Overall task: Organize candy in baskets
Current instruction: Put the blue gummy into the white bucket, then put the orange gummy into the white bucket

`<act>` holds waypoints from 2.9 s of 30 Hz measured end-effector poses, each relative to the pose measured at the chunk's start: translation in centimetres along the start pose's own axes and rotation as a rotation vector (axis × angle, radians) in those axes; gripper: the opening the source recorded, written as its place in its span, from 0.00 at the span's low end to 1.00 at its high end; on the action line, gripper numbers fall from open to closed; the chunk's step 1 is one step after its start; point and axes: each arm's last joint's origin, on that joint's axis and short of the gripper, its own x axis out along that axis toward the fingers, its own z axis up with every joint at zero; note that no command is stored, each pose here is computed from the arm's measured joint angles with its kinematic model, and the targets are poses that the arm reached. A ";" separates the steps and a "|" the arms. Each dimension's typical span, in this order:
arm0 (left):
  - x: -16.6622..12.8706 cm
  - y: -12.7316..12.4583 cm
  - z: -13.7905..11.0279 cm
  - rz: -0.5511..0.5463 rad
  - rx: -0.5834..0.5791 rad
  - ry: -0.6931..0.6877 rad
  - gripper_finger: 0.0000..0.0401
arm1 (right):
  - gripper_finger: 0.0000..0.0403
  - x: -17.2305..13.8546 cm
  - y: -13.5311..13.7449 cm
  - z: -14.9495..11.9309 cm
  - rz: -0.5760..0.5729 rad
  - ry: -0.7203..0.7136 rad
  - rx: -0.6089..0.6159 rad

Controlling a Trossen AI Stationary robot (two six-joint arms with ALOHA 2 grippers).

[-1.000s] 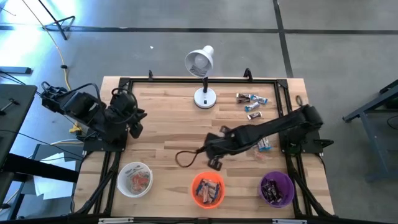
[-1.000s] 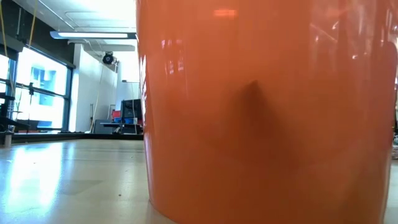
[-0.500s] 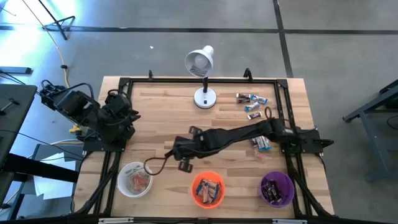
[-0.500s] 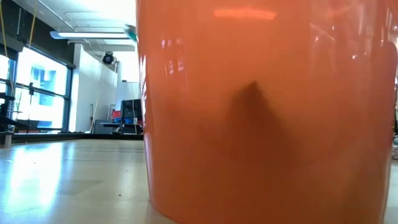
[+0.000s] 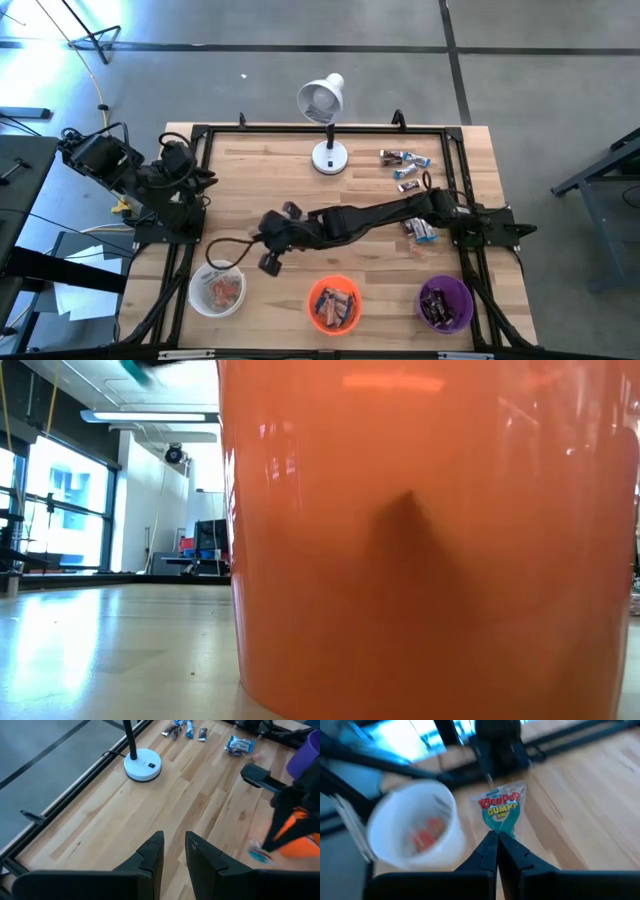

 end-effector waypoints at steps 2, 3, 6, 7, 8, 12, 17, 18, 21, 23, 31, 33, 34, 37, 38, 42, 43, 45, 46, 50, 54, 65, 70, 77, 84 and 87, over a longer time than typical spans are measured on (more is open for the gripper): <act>0.0 0.0 0.0 0.000 0.007 -0.002 0.16 | 0.00 0.3 0.3 0.4 0.036 -0.052 0.019; 0.0 0.1 0.0 0.002 0.013 -0.005 0.16 | 0.00 0.4 0.4 0.6 0.058 -0.066 0.026; -0.1 0.1 0.0 0.011 0.021 -0.016 0.16 | 0.00 1.3 0.7 0.6 0.135 -0.097 0.053; -0.1 0.1 0.1 0.016 0.020 -0.022 0.16 | 0.00 1.7 0.7 0.4 0.154 -0.088 0.065; -0.1 0.1 0.1 0.019 0.019 -0.026 0.16 | 0.00 2.1 0.9 0.3 0.187 -0.088 0.077; -0.1 0.2 0.1 0.027 0.017 -0.037 0.16 | 0.00 4.1 1.4 -0.7 0.291 -0.084 0.129; -0.1 0.2 0.1 0.031 -0.005 -0.043 0.16 | 0.00 5.6 2.4 -1.3 0.390 -0.147 0.194; -0.1 0.2 0.1 0.031 -0.006 -0.043 0.16 | 0.00 5.8 2.6 -1.5 0.404 -0.157 0.207; -0.1 0.2 0.1 0.031 -0.006 -0.043 0.16 | 0.00 6.1 3.3 -1.8 0.441 -0.176 0.239; -0.1 0.2 0.1 0.031 -0.007 -0.044 0.16 | 0.00 6.4 3.7 -2.3 0.458 -0.176 0.260; -0.1 0.3 0.1 0.040 -0.027 -0.054 0.16 | 0.00 7.6 5.0 -3.9 0.527 -0.168 0.354; -0.1 0.3 0.1 0.039 -0.028 -0.055 0.16 | 0.00 7.8 5.0 -4.2 0.529 -0.157 0.369; -0.1 0.3 0.1 0.039 -0.028 -0.055 0.16 | 0.00 7.9 5.0 -4.3 0.529 -0.148 0.369; -0.1 0.3 0.2 0.045 -0.036 -0.063 0.16 | 0.02 7.9 5.0 -4.3 0.527 -0.157 0.343; -0.1 0.3 0.2 0.046 -0.037 -0.065 0.16 | 0.04 7.9 5.0 -4.3 0.527 -0.163 0.330; -0.1 0.3 0.2 0.046 -0.037 -0.065 0.16 | 0.16 7.9 5.0 -4.2 0.527 -0.174 0.310; -0.1 0.3 0.2 0.046 -0.037 -0.065 0.16 | 0.19 7.9 5.0 -4.2 0.527 -0.173 0.310; -0.1 0.3 0.2 0.046 -0.037 -0.065 0.16 | 0.27 7.9 5.0 -4.3 0.526 -0.171 0.308; -0.1 0.3 0.2 0.046 -0.037 -0.065 0.16 | 0.30 7.9 5.0 -4.3 0.525 -0.171 0.303; -0.1 0.3 0.2 0.046 -0.037 -0.065 0.16 | 0.41 7.9 5.0 -4.2 0.536 -0.167 0.302; -0.1 0.3 0.2 0.046 -0.037 -0.065 0.16 | 0.43 8.2 4.2 -4.1 0.546 -0.101 0.344; -0.1 0.2 0.0 0.018 -0.052 -0.028 0.16 | 0.31 5.4 0.2 -4.0 0.374 0.430 0.327; -0.1 0.2 0.1 0.032 -0.036 -0.045 0.16 | 0.28 2.4 -0.7 -5.3 0.176 0.629 0.245; -0.1 0.3 0.2 0.063 -0.064 -0.088 0.16 | 0.28 -1.7 -1.6 -6.8 -0.113 0.818 0.078; -0.1 0.3 0.3 0.087 -0.121 -0.125 0.16 | 0.28 -5.2 -1.6 -6.7 -0.274 0.841 -0.059; 0.1 0.1 0.4 0.093 -0.150 -0.131 0.16 | 0.28 -6.8 -2.0 -6.1 -0.306 0.792 -0.103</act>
